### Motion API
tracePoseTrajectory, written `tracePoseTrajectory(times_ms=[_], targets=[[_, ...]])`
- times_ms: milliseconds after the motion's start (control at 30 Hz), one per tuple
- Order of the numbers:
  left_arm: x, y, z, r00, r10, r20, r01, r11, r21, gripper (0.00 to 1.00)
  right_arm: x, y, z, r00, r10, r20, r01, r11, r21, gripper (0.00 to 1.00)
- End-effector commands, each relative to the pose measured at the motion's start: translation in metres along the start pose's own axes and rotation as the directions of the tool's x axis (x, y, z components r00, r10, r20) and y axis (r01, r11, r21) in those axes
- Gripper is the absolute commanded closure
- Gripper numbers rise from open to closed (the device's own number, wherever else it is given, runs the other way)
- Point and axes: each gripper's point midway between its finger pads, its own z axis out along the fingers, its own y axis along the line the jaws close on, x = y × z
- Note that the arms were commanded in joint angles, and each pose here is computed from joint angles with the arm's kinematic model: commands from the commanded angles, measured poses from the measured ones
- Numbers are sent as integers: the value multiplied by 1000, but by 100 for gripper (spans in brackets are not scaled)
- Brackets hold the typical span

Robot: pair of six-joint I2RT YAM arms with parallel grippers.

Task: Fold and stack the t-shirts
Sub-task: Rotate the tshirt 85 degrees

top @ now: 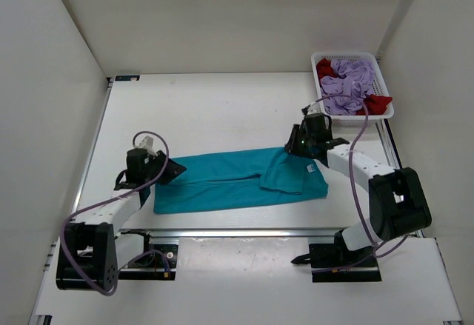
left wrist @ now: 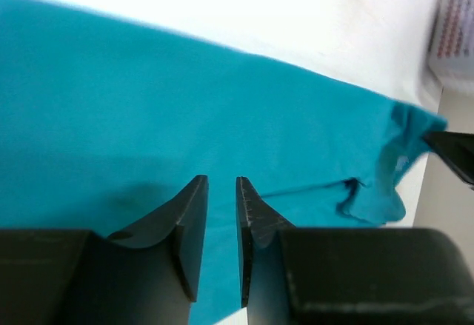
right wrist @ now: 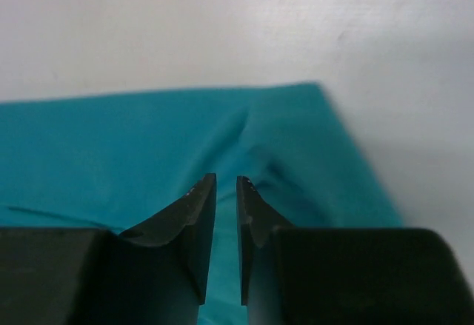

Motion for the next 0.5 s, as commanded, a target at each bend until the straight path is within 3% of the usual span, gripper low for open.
tracePoseTrajectory(times_ms=[0,133,200,333,467], targets=[[-15,-50,-4,989,145,41,-147,987,57,67,46,-2,3,996,-25,-87,27,999,30,85],[-11,-73,-6,979,201,31,-204,973,105,66,69,-8,7,988,-49,-144,62,994,87,88],[-14,-65,-8,983,180,32,-183,978,103,66,60,-29,1,993,-42,-106,60,983,175,96],[-14,-47,-8,993,116,30,-119,987,108,67,24,-60,-22,997,70,32,-75,980,183,100],[-5,-55,-4,989,145,5,-145,982,121,67,11,-32,-28,999,2,48,-9,990,139,100]])
